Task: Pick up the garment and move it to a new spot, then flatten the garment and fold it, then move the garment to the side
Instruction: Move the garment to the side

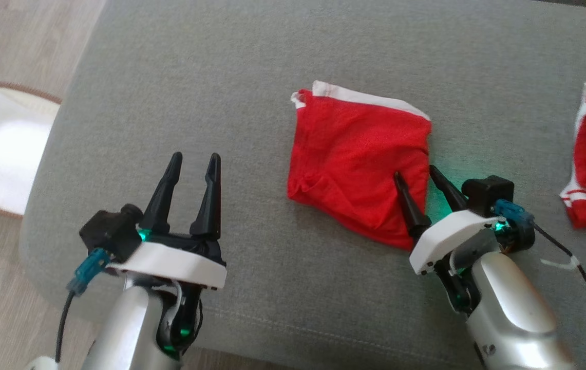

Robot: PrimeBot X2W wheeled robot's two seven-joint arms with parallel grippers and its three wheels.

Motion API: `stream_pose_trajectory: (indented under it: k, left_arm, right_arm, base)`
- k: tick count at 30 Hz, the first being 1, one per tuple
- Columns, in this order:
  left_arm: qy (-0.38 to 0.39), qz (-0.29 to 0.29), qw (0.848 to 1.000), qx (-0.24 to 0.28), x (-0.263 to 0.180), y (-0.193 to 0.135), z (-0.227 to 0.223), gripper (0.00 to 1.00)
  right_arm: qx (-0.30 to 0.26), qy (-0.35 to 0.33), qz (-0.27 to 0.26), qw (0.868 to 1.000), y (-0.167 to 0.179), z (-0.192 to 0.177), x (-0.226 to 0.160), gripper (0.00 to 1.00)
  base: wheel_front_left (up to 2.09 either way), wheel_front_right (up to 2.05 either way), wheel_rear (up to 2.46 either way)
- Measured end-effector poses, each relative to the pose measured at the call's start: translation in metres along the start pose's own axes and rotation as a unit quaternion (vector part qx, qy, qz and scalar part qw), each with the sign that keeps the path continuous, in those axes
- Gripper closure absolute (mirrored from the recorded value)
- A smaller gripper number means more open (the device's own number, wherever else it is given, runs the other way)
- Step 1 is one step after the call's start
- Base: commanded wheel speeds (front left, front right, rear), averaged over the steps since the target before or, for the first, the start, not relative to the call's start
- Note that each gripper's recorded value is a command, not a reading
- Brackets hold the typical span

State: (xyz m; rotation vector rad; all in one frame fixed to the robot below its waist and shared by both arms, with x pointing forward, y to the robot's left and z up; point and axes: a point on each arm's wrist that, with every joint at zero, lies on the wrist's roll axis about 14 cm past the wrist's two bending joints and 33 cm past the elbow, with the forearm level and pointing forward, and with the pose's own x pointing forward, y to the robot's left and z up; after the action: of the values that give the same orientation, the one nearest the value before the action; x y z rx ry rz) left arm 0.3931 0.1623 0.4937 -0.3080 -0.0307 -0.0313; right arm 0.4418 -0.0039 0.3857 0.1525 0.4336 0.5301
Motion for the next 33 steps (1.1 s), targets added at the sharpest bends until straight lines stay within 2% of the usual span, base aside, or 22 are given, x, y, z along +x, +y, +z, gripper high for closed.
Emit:
stream_pose_trajectory:
  k: [4,11,12,13,21,23,28,33]
  left_arm:
    - [0.001,0.011,1.000,0.000,0.002,0.008,0.000,0.00]
    - [0.008,0.020,1.000,0.003,0.005,0.014,-0.006,0.00]
    - [0.008,0.019,1.000,0.004,0.006,0.014,-0.005,0.00]
    - [0.006,0.018,1.000,0.004,0.007,0.014,-0.004,0.00]
    - [-0.008,-0.011,1.000,0.001,0.014,-0.005,0.003,0.00]
    - [-0.010,-0.023,1.000,-0.002,0.016,-0.013,0.004,0.00]
    - [-0.012,-0.052,0.999,-0.006,0.021,-0.033,0.003,0.00]
    - [-0.007,-0.080,0.997,-0.007,0.028,-0.052,-0.003,0.00]
  right_arm:
    - [-0.006,0.030,0.013,0.999,0.006,-0.015,0.012,0.00]
    - [-0.027,0.036,0.029,0.999,0.009,-0.013,0.033,0.00]
    - [-0.031,0.036,0.030,0.998,0.009,-0.013,0.033,0.60]
    - [-0.034,0.034,0.030,0.998,0.009,-0.012,0.034,1.00]
    - [-0.138,-0.008,0.010,0.990,-0.007,0.012,0.017,1.00]
    - [-0.182,-0.024,0.003,0.983,-0.012,0.025,0.011,1.00]
    - [-0.248,-0.057,-0.028,0.967,-0.032,0.055,-0.008,1.00]
    - [-0.305,-0.038,-0.080,0.948,-0.084,0.070,-0.040,1.00]
  base:
    - [0.00,0.00,0.00]
    - [0.00,0.00,0.00]
    - [0.00,0.00,0.00]
    - [0.00,0.00,0.00]
    - [0.00,0.00,0.00]
    - [0.00,0.00,0.00]
    - [0.00,0.00,0.00]
    - [0.00,0.00,0.00]
